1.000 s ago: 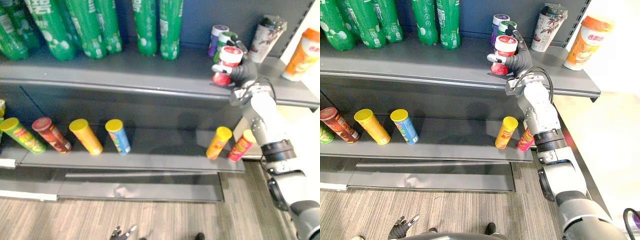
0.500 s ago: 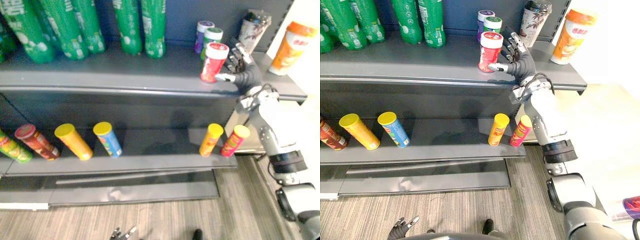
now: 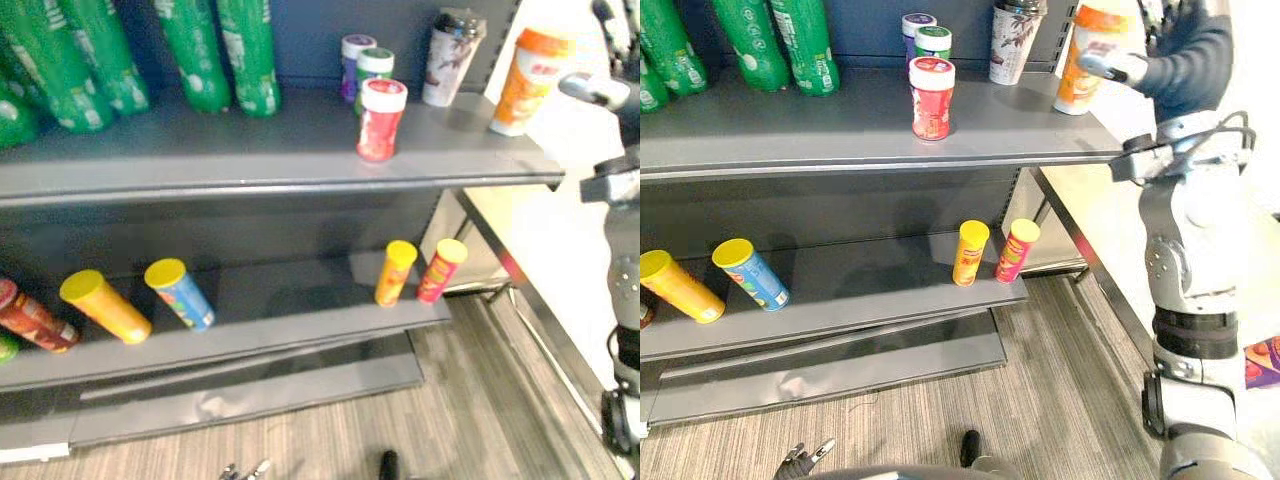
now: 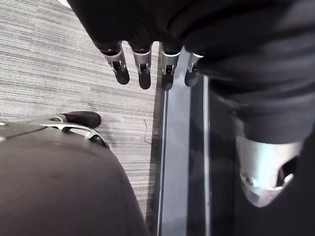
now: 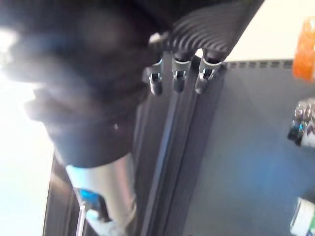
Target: Put the gum and the chips on the shelf.
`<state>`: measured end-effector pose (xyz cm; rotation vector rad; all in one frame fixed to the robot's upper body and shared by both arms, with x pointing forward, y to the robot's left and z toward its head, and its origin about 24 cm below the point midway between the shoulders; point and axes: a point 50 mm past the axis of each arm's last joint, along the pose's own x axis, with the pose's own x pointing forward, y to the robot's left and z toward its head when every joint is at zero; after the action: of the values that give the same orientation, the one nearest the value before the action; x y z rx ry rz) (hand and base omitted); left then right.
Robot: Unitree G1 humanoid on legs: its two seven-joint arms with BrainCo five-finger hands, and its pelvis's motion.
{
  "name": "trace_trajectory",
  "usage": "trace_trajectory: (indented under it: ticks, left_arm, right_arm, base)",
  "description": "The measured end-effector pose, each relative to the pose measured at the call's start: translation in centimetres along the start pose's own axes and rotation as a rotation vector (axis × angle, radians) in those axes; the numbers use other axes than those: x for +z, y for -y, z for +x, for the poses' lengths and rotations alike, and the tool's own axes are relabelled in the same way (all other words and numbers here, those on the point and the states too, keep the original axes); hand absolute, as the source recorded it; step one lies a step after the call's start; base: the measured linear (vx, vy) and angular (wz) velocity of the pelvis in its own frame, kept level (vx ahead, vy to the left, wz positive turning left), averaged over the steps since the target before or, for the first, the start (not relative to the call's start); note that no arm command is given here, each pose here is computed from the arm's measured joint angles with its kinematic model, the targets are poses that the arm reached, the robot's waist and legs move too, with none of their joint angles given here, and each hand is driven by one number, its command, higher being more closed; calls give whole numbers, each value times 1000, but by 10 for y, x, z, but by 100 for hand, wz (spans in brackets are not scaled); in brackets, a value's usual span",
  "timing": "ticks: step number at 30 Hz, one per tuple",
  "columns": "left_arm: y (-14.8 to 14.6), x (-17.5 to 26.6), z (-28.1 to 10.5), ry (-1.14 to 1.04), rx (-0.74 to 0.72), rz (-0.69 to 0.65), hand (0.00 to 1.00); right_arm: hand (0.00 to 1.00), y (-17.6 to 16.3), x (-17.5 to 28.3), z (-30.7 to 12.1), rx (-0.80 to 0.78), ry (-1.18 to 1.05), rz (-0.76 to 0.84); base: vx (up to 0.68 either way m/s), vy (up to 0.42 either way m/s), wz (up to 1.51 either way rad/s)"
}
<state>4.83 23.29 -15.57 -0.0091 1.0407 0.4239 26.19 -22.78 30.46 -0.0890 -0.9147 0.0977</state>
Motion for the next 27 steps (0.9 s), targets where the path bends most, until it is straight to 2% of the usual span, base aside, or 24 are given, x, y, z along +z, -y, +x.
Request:
trace_trajectory:
  ticks: [4, 9, 12, 14, 17, 23, 27]
  left_arm:
    - [-2, -5, -1, -13, 12, -13, 0]
    - [-3, -12, -5, -19, 13, -49, 0]
    - [-4, -16, -7, -26, 1, -84, 0]
    - [-3, -17, -7, -33, -1, -115, 0]
    - [1, -18, -7, -39, -15, -106, 0]
    - [6, -18, -7, -46, -37, -84, 0]
    - [7, -18, -7, -57, -33, -112, 0]
  right_arm:
    - [0, -1, -19, -45, 52, -148, 33]
    - [0, -12, -62, -135, 15, -479, 252]
    - [0, -40, -90, -194, 0, -723, 433]
    - [0, -73, -111, -250, -8, -980, 592]
    - [0, -105, -124, -313, -33, -1250, 708]
    - [0, -108, -134, -382, -155, -1541, 644]
    - [0, -108, -138, -423, -219, -1748, 490]
  base:
    - [-2, -8, -17]
    - [-3, -5, -14]
    - [0, 0, 0]
    - [0, 0, 0]
    - [2, -1, 2]
    - [2, 3, 10]
    - [-1, -6, 17]
